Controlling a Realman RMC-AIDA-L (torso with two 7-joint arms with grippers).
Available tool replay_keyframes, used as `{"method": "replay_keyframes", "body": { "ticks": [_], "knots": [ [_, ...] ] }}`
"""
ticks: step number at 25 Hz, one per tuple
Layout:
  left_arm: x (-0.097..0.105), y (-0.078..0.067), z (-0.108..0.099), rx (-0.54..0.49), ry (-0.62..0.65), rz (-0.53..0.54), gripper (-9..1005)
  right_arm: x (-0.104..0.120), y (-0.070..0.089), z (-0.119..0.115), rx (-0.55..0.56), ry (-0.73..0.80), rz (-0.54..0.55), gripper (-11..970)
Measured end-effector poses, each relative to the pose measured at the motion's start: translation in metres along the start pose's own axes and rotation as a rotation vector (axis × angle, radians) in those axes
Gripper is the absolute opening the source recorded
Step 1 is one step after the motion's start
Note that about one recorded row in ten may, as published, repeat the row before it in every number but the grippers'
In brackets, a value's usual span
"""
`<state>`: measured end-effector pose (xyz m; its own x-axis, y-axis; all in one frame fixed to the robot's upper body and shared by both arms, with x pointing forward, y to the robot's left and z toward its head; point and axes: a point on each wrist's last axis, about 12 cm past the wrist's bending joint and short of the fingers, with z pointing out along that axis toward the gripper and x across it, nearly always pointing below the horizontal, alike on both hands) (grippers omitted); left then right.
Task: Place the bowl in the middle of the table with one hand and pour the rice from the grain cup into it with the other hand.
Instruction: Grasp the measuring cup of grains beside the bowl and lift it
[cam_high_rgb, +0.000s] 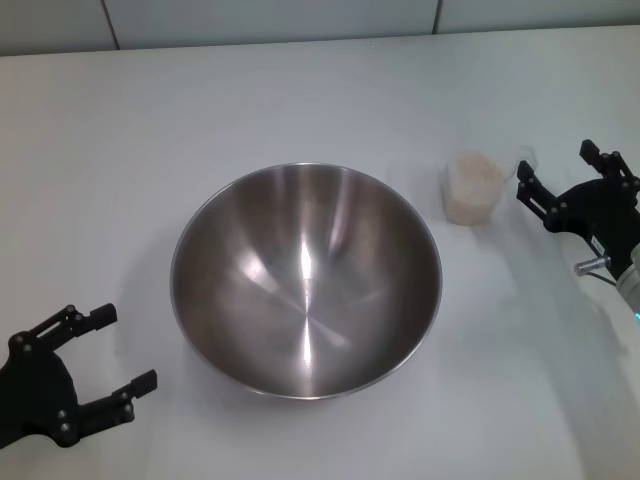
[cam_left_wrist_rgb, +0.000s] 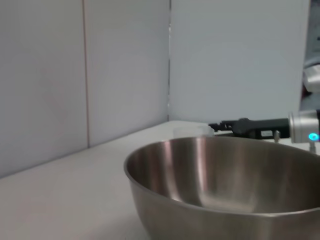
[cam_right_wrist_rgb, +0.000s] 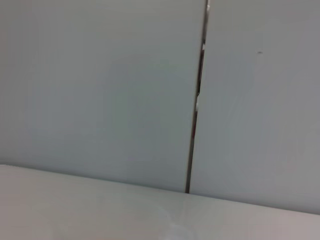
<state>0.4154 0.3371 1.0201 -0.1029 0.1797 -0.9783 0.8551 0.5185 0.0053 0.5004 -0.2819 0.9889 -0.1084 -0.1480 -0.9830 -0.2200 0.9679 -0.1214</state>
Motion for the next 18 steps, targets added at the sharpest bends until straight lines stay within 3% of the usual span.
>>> {"method": "replay_keyframes", "body": {
  "ticks": [18],
  "knots": [
    [0.0010, -0.0002, 0.0029, 0.018, 0.016, 0.001, 863, -0.0047, 0.0009, 0.0050, 0.006, -0.019, 0.010, 816]
  ]
}}
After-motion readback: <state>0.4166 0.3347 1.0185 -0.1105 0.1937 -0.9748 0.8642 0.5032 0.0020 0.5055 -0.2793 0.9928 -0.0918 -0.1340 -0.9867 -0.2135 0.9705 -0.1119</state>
